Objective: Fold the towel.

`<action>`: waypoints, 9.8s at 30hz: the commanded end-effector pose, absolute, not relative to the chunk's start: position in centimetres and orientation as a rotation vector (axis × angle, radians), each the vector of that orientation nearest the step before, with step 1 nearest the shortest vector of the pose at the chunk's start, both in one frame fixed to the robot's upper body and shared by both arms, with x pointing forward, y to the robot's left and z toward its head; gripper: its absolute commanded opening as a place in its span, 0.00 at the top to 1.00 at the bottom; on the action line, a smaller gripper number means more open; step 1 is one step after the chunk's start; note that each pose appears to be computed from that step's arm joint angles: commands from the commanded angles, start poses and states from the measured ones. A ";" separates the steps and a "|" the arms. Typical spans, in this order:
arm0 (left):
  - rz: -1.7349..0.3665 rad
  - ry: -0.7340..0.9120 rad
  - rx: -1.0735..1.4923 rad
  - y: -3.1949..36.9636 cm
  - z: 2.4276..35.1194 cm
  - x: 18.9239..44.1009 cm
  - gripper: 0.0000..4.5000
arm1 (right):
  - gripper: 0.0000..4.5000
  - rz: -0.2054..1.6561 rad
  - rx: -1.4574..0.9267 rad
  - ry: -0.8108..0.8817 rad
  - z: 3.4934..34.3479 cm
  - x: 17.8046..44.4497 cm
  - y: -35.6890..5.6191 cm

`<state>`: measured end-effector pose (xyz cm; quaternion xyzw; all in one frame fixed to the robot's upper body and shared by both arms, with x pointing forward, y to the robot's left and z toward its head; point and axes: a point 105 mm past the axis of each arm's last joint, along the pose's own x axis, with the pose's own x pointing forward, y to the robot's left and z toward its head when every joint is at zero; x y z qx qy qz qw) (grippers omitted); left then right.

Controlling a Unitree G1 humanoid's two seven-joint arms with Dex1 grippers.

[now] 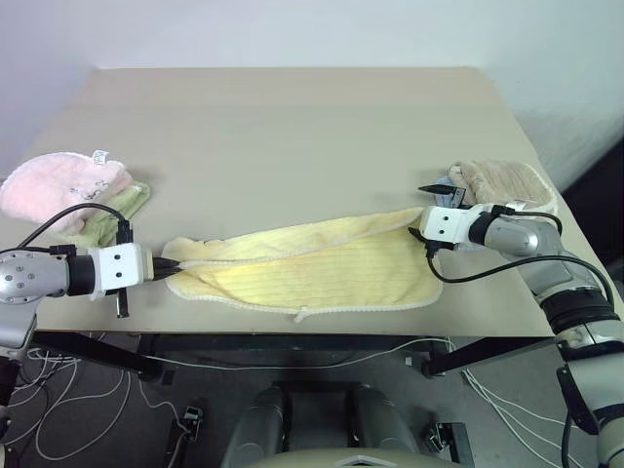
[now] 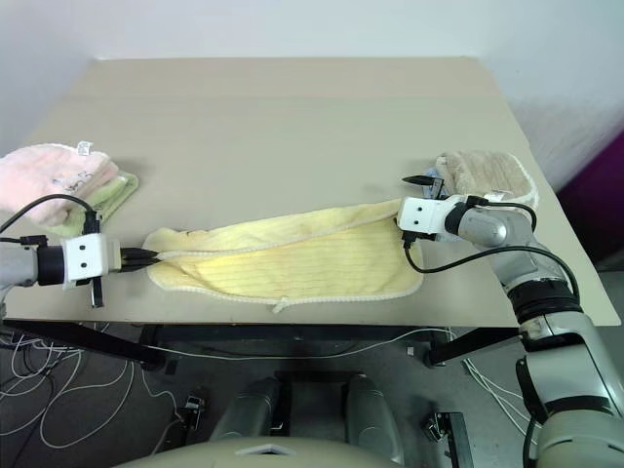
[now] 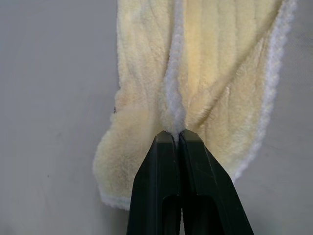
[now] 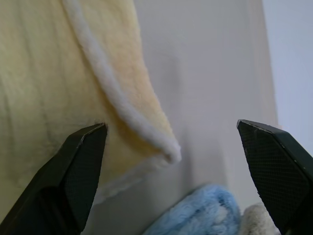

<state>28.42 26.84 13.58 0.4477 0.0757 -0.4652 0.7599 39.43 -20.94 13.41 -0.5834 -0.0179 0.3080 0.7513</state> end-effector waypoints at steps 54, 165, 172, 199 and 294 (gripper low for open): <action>-0.789 0.088 0.615 30.7 19.1 28.5 1.00 | 0.99 1.029 -0.852 0.099 19.7 29.1 -21.9; -1.209 -0.028 0.409 13.7 13.1 28.9 0.00 | 0.00 0.346 0.979 0.483 9.6 27.9 -19.2; -1.204 -0.027 0.408 13.6 13.0 28.6 0.00 | 0.00 0.251 1.050 0.488 8.6 29.8 -19.2; -1.226 -0.022 0.424 12.9 12.2 28.8 0.00 | 0.00 0.124 1.093 0.538 8.9 26.8 -20.0; -0.763 -0.104 -0.002 17.8 14.9 28.0 0.00 | 0.17 1.012 0.017 0.155 18.4 33.2 -4.3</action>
